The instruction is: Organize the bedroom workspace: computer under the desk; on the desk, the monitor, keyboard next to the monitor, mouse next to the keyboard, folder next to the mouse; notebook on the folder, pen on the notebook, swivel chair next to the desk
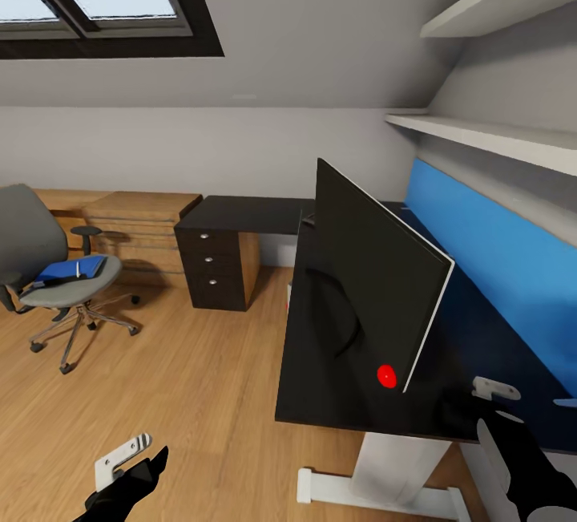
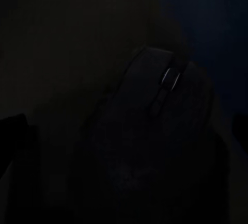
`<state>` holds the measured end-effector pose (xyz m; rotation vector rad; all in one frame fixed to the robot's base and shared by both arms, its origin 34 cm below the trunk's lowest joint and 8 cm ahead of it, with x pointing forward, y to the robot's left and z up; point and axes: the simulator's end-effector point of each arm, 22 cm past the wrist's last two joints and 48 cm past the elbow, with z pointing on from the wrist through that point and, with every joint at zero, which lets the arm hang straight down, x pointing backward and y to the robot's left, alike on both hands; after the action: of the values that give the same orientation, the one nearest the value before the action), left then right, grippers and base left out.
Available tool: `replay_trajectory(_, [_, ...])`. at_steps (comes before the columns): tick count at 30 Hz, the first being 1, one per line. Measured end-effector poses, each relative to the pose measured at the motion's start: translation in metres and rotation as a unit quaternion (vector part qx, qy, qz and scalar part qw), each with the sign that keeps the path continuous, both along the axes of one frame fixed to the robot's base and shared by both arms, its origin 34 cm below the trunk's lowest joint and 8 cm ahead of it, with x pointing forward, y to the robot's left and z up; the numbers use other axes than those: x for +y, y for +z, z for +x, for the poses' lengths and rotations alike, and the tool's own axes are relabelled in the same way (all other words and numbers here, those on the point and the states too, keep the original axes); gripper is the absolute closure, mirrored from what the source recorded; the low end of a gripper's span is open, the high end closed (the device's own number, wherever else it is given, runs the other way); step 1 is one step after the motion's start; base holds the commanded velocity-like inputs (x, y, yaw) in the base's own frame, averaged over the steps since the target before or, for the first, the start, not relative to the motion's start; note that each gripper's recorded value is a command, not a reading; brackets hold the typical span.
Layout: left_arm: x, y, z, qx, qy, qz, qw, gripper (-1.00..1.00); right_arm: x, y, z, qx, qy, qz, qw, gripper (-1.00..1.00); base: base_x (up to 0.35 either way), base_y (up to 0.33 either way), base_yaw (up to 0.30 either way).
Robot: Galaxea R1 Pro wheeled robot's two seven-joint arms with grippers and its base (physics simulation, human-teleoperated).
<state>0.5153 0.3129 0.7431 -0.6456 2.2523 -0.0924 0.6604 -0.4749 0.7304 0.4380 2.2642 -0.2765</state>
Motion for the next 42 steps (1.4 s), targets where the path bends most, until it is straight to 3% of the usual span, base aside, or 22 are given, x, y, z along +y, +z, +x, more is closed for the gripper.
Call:
replay_trajectory(27, [-0.0008,0.0001,0.0003,-0.001,0.0,-0.002,1.0,-1.0,-0.0002,0.0001,-0.0001,0.0,0.0,-0.001,1.0,-1.0,0.0,0.0,0.0])
replay_trajectory(28, [-0.0008,0.0001,0.0003,-0.001,0.0,-0.002,1.0,-1.0,-0.0002,0.0001,-0.0001,0.0,0.0,-0.001,1.0,1.0,0.0,0.0,0.0])
replay_trajectory(42, [-0.001,0.0002,0.0004,-0.001,-0.001,-0.002,1.0,-1.0,-0.0006,0.0005,0.0001,0.001,0.003,-0.004,1.0,1.0,0.0,0.0,0.0])
